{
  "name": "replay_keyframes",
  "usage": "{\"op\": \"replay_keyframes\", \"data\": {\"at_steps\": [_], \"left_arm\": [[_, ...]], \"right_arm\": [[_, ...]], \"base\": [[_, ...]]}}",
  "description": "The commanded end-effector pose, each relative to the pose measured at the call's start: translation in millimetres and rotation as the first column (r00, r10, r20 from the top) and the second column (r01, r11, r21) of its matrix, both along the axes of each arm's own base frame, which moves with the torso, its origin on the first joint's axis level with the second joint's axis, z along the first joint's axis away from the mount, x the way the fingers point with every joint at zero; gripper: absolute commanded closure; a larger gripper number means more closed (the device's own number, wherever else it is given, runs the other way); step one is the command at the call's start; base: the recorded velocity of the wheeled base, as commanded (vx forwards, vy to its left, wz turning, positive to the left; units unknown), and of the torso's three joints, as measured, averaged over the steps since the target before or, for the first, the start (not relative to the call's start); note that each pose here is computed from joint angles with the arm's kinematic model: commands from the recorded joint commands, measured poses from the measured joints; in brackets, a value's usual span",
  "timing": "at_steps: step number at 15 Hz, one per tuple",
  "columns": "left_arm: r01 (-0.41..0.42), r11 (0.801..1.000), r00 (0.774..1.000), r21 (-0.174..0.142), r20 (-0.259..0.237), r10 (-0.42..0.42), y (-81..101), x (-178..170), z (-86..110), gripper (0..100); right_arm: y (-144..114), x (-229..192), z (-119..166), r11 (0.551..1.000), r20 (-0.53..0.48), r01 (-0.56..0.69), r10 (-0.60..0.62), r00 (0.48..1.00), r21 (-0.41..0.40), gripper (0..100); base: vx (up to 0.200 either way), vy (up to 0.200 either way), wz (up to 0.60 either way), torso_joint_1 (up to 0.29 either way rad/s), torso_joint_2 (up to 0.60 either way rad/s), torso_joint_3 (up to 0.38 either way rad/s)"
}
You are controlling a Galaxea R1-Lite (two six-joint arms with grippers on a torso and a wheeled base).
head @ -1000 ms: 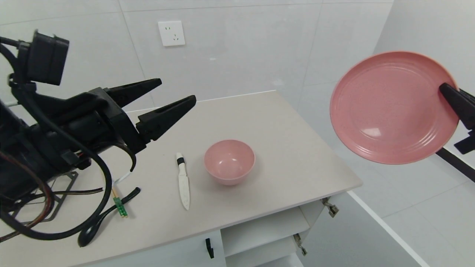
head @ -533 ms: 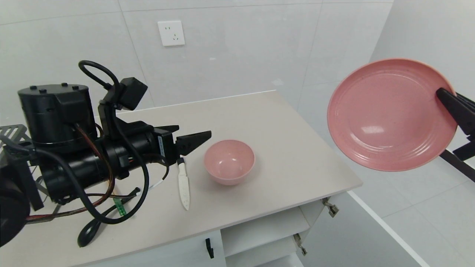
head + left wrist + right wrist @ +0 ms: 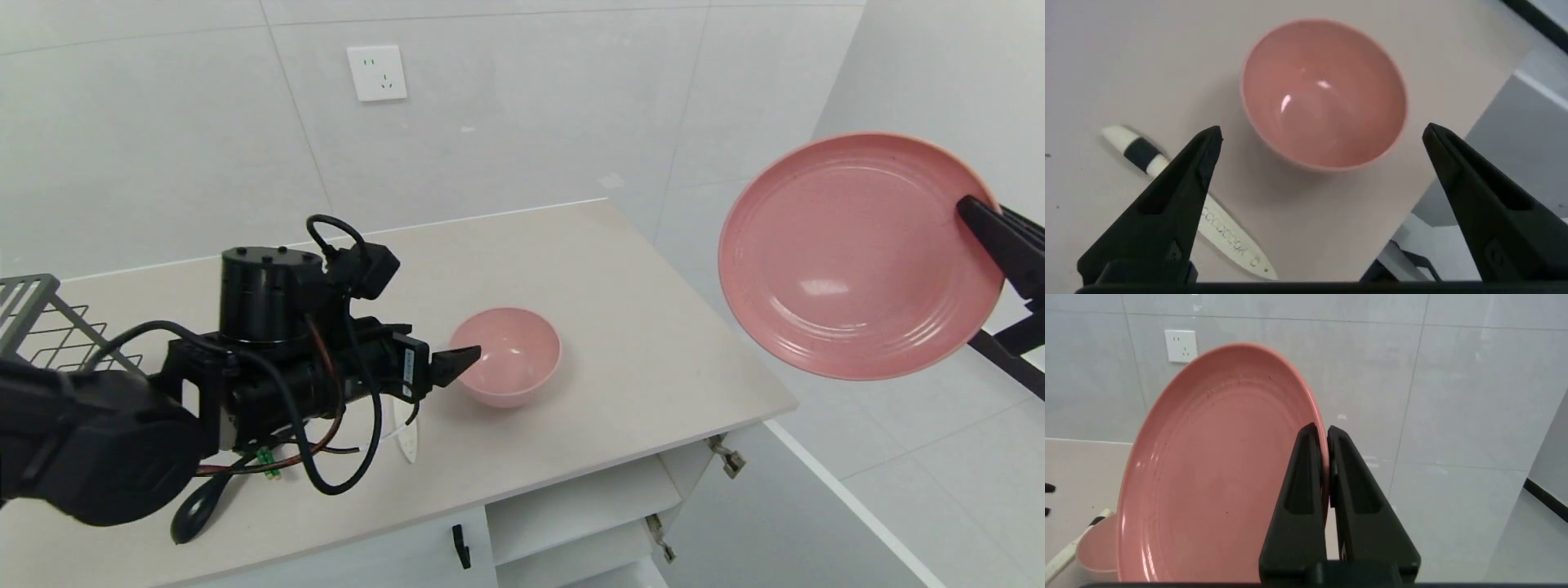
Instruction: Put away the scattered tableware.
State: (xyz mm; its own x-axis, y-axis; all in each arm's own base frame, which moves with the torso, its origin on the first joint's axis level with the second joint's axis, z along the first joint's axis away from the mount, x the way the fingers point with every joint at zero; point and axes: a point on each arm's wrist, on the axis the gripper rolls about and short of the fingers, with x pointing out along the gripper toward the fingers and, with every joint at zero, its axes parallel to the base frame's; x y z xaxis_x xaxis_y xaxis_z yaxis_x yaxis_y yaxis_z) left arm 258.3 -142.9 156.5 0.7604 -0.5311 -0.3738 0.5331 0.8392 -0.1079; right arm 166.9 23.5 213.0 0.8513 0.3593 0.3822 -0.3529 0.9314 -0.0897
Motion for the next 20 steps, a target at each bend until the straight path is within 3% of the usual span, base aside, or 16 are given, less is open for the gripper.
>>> {"op": "replay_keyframes", "data": {"at_steps": [1,6,8,12,20], "left_arm": [[-0.002,0.999,0.998,0.034,-0.056,0.004,-12.2,19.0,-23.8,0],[-0.034,0.999,0.997,0.038,-0.074,0.037,-17.2,51.3,-39.6,0],[-0.047,0.997,0.993,0.058,-0.104,0.053,-13.1,61.0,-54.0,0],[-0.052,0.998,0.995,0.044,-0.088,0.055,-18.4,73.3,-58.7,0],[-0.033,0.998,0.994,0.057,-0.104,0.039,-23.3,74.1,-67.7,0]], "right_arm": [[-0.2,0.4,-1.3,1.0,-0.006,0.002,-0.002,1.0,0.0,100],[-0.3,-0.8,-3.6,1.0,-0.015,0.003,-0.003,1.0,-0.003,100],[-0.3,-0.9,-4.0,1.0,-0.016,0.001,-0.001,1.0,-0.004,100],[-0.4,-1.3,-5.1,1.0,-0.02,0.003,-0.003,1.0,-0.005,100],[-0.4,-1.4,-6.5,1.0,-0.026,0.004,-0.004,1.0,-0.007,100]], "base": [[0.0,0.0,0.0,0.0,0.0,0.0],[0.0,0.0,0.0,0.0,0.0,0.0],[0.0,0.0,0.0,0.0,0.0,0.0],[0.0,0.0,0.0,0.0,0.0,0.0],[0.0,0.0,0.0,0.0,0.0,0.0]]}}
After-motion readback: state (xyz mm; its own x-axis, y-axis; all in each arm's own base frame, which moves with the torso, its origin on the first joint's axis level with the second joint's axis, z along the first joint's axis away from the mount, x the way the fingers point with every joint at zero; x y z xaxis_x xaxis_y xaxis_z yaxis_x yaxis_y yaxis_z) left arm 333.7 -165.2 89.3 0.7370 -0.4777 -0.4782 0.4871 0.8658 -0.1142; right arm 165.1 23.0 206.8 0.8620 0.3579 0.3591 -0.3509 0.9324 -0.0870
